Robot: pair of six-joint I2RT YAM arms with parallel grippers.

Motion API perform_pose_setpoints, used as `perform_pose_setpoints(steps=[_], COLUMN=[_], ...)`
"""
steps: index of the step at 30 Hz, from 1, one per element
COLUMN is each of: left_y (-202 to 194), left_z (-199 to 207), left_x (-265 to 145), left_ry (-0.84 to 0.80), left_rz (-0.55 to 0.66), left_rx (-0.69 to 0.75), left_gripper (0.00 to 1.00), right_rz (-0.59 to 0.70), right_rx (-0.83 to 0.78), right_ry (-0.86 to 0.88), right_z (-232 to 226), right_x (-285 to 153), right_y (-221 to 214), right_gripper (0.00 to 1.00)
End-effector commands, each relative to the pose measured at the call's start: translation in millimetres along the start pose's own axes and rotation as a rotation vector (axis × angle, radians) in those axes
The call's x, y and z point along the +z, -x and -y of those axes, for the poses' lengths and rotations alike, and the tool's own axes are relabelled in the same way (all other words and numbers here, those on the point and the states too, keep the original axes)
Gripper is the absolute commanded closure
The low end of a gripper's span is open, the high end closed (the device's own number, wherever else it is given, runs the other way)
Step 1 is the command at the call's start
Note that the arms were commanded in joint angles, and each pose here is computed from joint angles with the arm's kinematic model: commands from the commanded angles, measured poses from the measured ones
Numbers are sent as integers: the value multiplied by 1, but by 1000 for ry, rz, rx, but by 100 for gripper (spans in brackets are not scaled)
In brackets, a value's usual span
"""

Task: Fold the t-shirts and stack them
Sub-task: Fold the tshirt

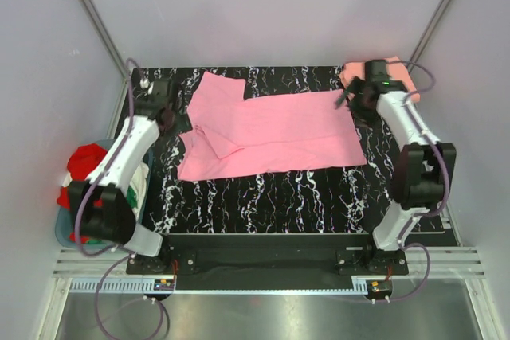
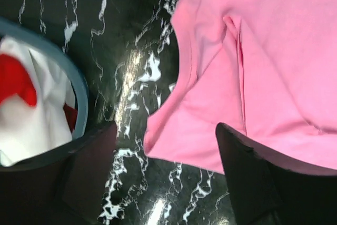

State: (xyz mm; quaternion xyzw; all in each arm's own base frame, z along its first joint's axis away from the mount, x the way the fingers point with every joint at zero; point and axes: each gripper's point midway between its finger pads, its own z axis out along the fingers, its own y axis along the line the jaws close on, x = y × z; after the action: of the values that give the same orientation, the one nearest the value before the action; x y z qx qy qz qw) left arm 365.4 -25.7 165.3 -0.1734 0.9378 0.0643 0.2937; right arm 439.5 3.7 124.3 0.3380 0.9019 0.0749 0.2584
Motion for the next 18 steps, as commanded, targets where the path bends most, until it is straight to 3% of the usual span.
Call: perform_pose_setpoints(steps=[1, 7, 8, 9, 11, 13, 14, 18], left_y=[-43, -86, -87, -95, -98, -106, -108, -129], left_z=[4, 14, 16, 14, 14, 11, 9, 0], left_x=[3, 21, 23, 28, 33, 40, 43, 64], left_ry=[-93, -182, -190, -183, -177, -158, -145, -94], left_rz=[-25, -64, -61, -76, -74, -93, -98, -159], left_rx=[-132, -255, -265, -276, -289, -291, -291, -295], left_gripper=[24, 37, 39, 40, 43, 47, 49, 57], right_rz=[50, -112, -178, -165, -213, -194, -214, -215], right_rx=[-265, -557, -607, -657, -755, -830, -862, -924], right_ry=[201, 475, 467, 533, 483, 502, 450, 464], right_z=[-99, -230, -238, -267, -271, -291, -287, -303], right_x=[-55, -83, -66, -87, -62, -73, -47, -38], right_y=[-54, -186, -215, -232, -268, -288, -302, -325], right_gripper=[7, 18, 19, 23, 30, 35, 35, 40])
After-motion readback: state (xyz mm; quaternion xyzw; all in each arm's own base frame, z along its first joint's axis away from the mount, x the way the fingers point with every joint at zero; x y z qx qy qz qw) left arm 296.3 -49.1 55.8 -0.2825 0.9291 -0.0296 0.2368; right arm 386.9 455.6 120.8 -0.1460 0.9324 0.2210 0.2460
